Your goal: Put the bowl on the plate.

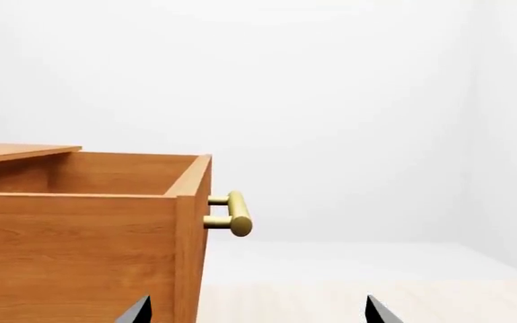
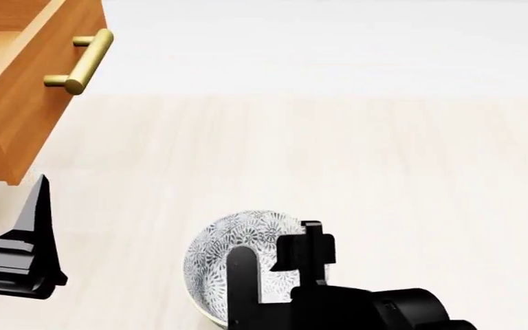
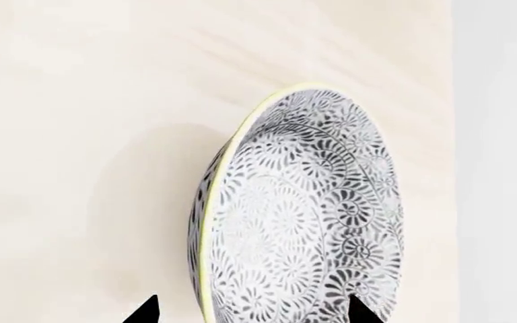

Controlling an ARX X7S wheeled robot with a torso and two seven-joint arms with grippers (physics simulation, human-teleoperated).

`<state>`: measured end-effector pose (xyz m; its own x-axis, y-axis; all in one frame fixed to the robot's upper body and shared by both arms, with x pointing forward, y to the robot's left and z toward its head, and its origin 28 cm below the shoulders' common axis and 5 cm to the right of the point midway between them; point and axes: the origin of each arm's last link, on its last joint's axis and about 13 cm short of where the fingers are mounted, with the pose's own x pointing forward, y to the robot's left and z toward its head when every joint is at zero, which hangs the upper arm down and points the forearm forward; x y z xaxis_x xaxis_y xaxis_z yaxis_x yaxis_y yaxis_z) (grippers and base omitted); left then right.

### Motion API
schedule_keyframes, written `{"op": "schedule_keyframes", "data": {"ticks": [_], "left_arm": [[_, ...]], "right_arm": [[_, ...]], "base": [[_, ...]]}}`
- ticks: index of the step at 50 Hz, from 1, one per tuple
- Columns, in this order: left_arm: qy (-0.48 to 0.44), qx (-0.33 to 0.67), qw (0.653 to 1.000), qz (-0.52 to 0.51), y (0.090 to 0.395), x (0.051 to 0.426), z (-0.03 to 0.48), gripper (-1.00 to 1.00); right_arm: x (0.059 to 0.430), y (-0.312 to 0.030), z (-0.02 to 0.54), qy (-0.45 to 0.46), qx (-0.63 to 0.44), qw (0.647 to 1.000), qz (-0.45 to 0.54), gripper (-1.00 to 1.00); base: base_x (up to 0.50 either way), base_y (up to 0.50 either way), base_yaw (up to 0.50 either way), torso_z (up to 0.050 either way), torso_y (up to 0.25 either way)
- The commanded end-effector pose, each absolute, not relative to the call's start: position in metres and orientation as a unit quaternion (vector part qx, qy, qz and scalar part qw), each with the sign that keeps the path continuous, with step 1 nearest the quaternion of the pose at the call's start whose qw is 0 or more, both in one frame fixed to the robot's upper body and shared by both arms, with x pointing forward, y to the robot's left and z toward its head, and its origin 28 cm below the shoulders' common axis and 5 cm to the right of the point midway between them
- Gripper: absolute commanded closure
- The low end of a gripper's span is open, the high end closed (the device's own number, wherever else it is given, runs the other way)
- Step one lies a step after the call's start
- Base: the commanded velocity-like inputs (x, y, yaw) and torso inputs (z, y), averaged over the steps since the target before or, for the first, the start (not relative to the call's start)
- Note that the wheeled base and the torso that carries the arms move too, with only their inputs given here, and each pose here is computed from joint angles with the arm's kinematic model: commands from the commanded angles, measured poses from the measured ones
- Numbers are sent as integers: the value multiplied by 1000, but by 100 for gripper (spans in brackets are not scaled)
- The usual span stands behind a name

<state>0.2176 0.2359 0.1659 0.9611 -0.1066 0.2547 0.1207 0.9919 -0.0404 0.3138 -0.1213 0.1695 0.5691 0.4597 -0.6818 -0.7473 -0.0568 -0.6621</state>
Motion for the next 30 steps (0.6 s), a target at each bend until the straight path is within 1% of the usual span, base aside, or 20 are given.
{"op": "schedule_keyframes", "data": {"ticks": [1,25,26,30], "left_arm": [[-128,-27,990,-56,236,217,167,-100],[-127,-28,990,-53,238,218,165,-100],[-127,-28,990,-53,238,218,166,-100],[-127,-29,990,-52,238,217,165,-100]], "right_arm": [[322,-119,152,133,-564,678,453,-100],[331,-118,120,155,-559,676,455,-100],[331,-118,116,158,-562,672,456,100],[330,-120,120,162,-566,671,451,100]], "base": [[0,0,0,0,0],[0,0,0,0,0],[0,0,0,0,0],[0,0,0,0,3]]}}
